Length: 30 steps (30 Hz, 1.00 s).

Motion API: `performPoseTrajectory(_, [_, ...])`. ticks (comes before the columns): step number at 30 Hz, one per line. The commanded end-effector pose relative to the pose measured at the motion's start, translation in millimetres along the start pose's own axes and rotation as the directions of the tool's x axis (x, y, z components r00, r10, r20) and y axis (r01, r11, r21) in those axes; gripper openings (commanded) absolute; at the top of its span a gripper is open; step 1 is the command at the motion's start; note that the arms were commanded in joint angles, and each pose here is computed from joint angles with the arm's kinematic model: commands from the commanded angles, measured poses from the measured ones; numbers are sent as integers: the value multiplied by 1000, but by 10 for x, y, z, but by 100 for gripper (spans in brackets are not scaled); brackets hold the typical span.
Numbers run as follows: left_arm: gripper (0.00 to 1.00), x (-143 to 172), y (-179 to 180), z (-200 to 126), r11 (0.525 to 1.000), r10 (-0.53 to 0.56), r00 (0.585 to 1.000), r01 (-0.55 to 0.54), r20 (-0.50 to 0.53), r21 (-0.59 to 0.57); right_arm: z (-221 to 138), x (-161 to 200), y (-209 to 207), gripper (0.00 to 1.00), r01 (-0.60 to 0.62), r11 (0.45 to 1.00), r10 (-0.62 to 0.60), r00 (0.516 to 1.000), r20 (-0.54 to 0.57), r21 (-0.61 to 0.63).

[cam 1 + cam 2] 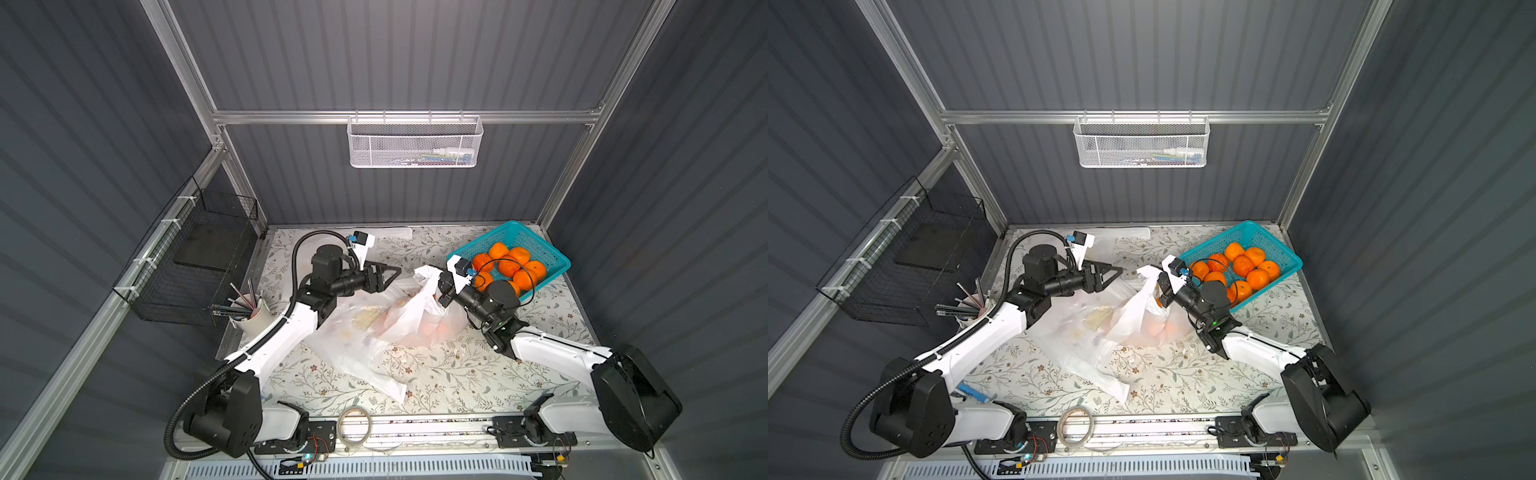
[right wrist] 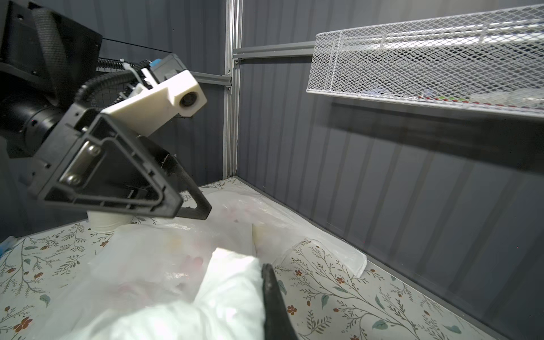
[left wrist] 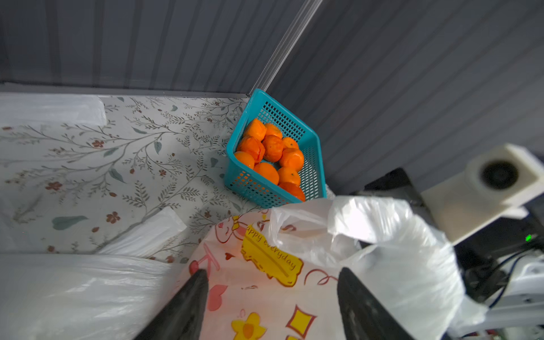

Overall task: Place the oranges into plastic bags & tie knots
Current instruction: Tie the plastic bag at the center of the board.

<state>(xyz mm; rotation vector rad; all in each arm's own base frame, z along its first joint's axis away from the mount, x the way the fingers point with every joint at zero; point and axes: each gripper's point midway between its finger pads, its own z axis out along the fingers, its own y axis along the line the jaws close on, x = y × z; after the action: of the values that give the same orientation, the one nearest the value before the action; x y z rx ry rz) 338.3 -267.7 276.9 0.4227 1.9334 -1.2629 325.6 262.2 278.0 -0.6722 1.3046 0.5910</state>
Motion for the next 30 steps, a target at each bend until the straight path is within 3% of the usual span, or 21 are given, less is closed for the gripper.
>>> performPoseTrajectory(1, [68, -215, -233, 66, 948, -289, 957, 287, 0, 138, -18, -40, 23, 0, 11, 1000, -11, 1000, 11, 0])
performPoseTrajectory(4, [67, -263, -383, 128, 906, -371, 928, 355, 27, 233, -18, -38, 18, 0, 21, 1000, -21, 1000, 8, 5])
performPoseTrajectory(7, [69, -209, -528, 258, 875, -409, 912, 397, -14, 277, -28, -53, 19, 0, 26, 1000, -26, 1000, 9, 6])
performPoseTrajectory(17, [64, 48, -501, 640, 796, -529, 845, 527, -83, 298, -28, -89, 50, 0, 28, 1000, -28, 999, 22, -1])
performPoseTrajectory(21, [58, 66, -498, 669, 788, -539, 838, 536, -84, 302, -23, -75, 51, 0, 33, 999, -33, 999, 17, 2])
performPoseTrajectory(27, [37, 46, -534, 655, 790, -532, 843, 530, -84, 308, -3, -56, 17, 0, 34, 999, -34, 999, 8, 19])
performPoseTrajectory(30, [34, 30, -551, 645, 792, -529, 845, 526, -82, 309, 20, -31, -13, 0, 38, 999, -38, 999, -8, 38])
